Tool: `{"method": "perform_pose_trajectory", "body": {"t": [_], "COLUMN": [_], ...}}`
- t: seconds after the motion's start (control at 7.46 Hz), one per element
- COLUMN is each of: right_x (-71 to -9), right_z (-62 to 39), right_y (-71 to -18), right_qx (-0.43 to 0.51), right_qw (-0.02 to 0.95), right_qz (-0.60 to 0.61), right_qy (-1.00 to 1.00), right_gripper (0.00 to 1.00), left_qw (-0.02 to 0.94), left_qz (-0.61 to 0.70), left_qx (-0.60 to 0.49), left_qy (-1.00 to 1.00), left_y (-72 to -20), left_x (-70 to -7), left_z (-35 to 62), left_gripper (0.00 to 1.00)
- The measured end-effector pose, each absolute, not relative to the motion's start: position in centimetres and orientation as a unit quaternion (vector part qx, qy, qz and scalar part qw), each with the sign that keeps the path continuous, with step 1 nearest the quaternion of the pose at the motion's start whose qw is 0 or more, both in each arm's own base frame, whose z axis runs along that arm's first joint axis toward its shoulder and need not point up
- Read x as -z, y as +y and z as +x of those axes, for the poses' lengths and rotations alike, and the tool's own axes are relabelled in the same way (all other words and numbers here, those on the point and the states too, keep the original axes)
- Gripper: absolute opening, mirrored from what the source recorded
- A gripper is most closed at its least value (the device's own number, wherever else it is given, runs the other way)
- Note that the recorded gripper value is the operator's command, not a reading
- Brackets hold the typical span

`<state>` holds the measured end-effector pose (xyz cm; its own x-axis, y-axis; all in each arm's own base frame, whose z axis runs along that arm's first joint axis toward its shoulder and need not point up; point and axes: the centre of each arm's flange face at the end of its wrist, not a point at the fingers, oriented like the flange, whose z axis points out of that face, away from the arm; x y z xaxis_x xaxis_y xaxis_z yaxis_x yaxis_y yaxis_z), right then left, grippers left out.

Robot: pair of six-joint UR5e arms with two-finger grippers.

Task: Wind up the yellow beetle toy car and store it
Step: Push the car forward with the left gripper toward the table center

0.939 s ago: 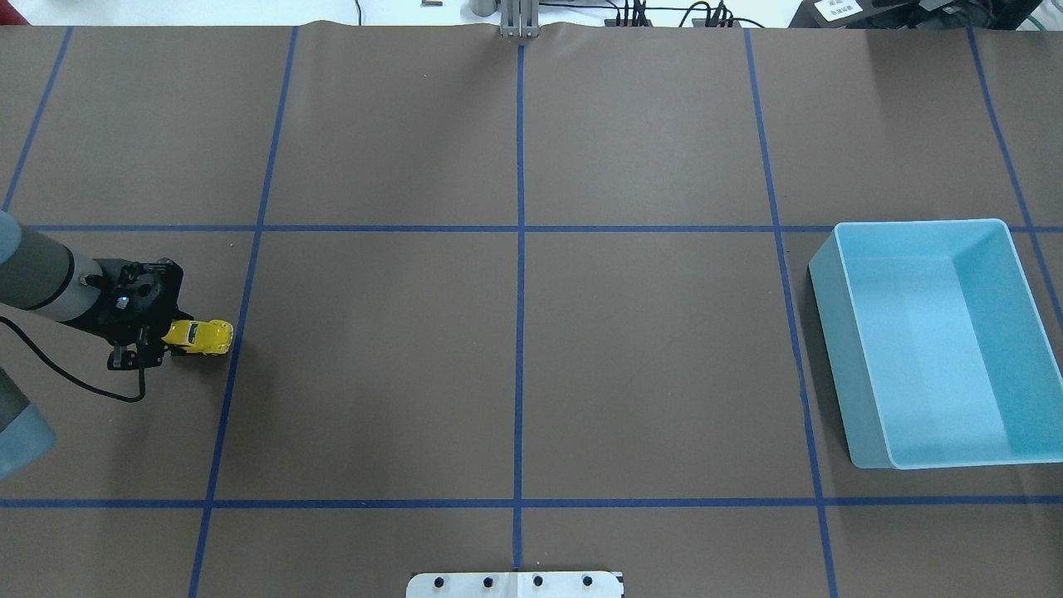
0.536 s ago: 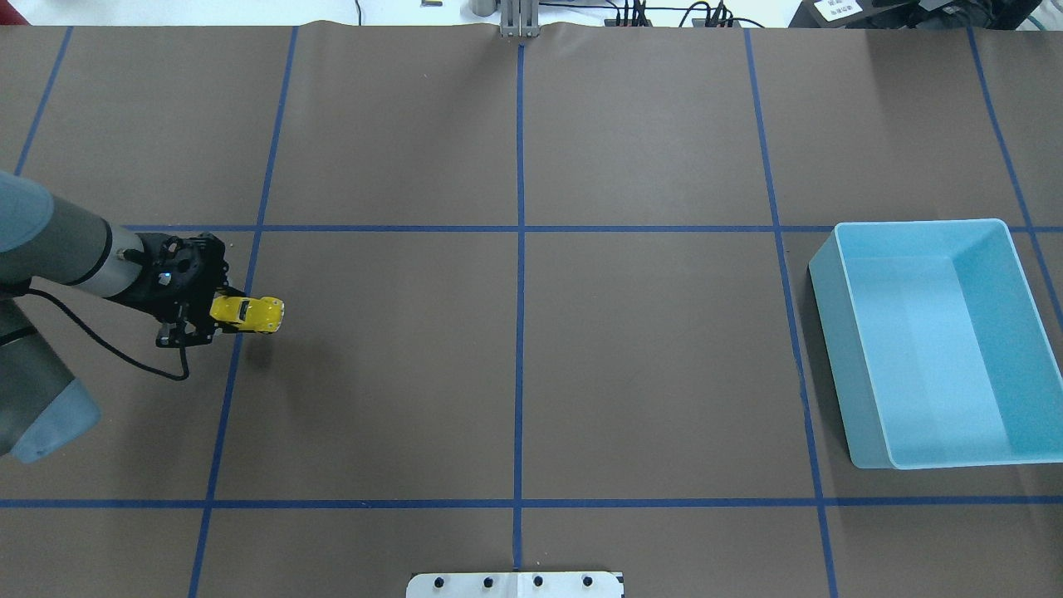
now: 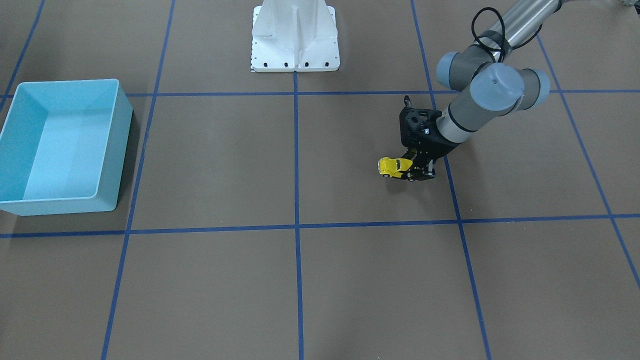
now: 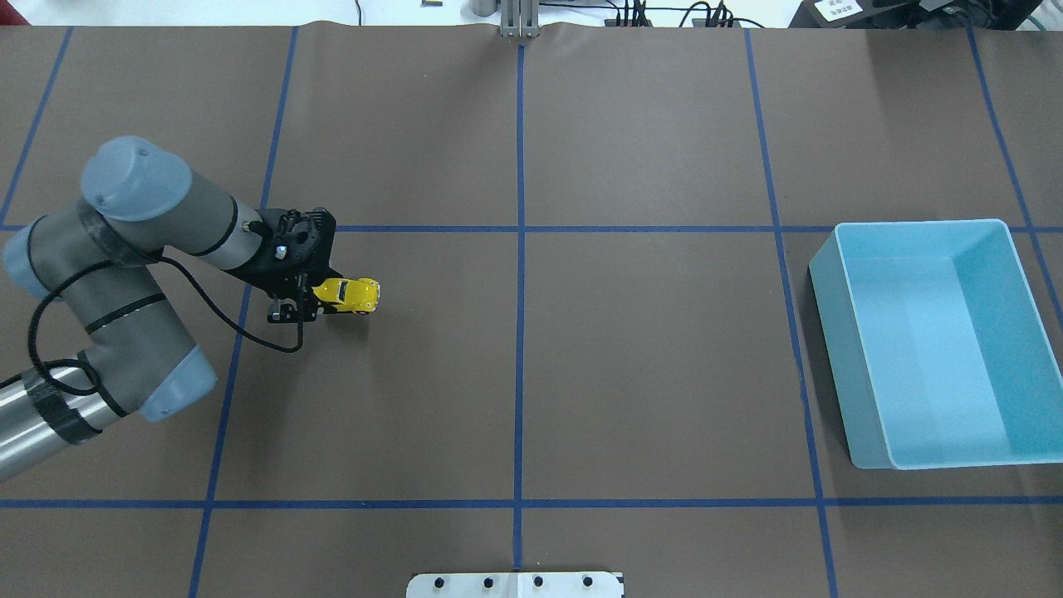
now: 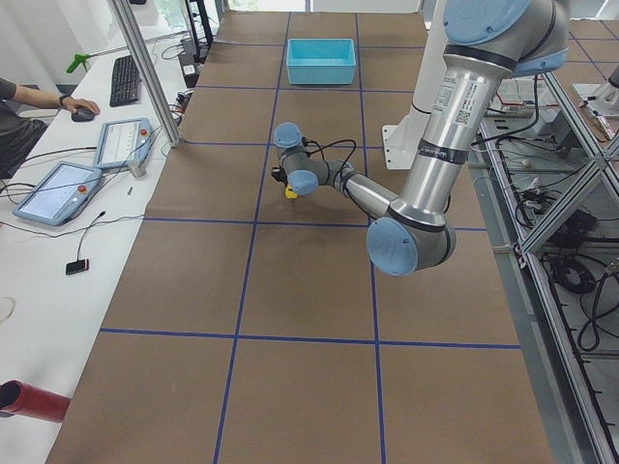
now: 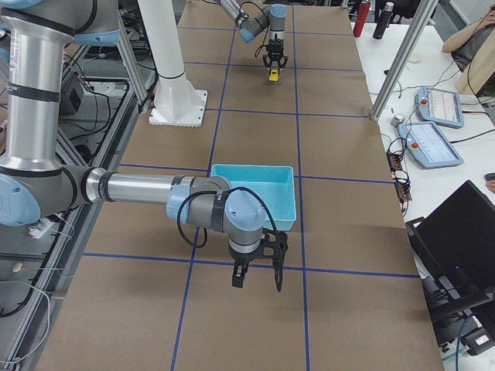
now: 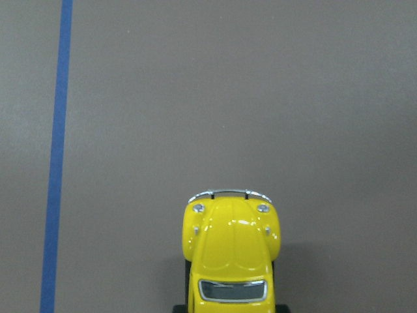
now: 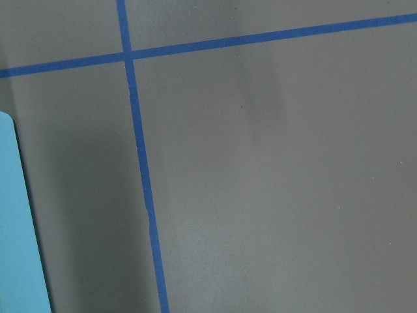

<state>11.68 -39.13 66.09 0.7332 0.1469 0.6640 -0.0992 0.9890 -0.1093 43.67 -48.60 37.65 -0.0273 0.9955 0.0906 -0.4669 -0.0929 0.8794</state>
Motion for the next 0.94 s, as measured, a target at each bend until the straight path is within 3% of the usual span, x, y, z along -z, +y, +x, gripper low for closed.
{"method": "perform_pose_trajectory", "body": {"t": [0.94], "right_x": [-66.04], "right_z": [11.68], "right_y": [-39.14], "right_qx": [-0.066], "right_qw": [0.93], "right_qz": [-0.033], "right_qy": [-0.359], "right_gripper": [1.0], "left_qw": [0.575], "left_qz": [0.362], "left_qx": [-0.65], "left_qy": [0.34], "left_y": [-48.85], "left_x": [-38.34], "left_z": [45.0], "left_gripper": [0.0]}}
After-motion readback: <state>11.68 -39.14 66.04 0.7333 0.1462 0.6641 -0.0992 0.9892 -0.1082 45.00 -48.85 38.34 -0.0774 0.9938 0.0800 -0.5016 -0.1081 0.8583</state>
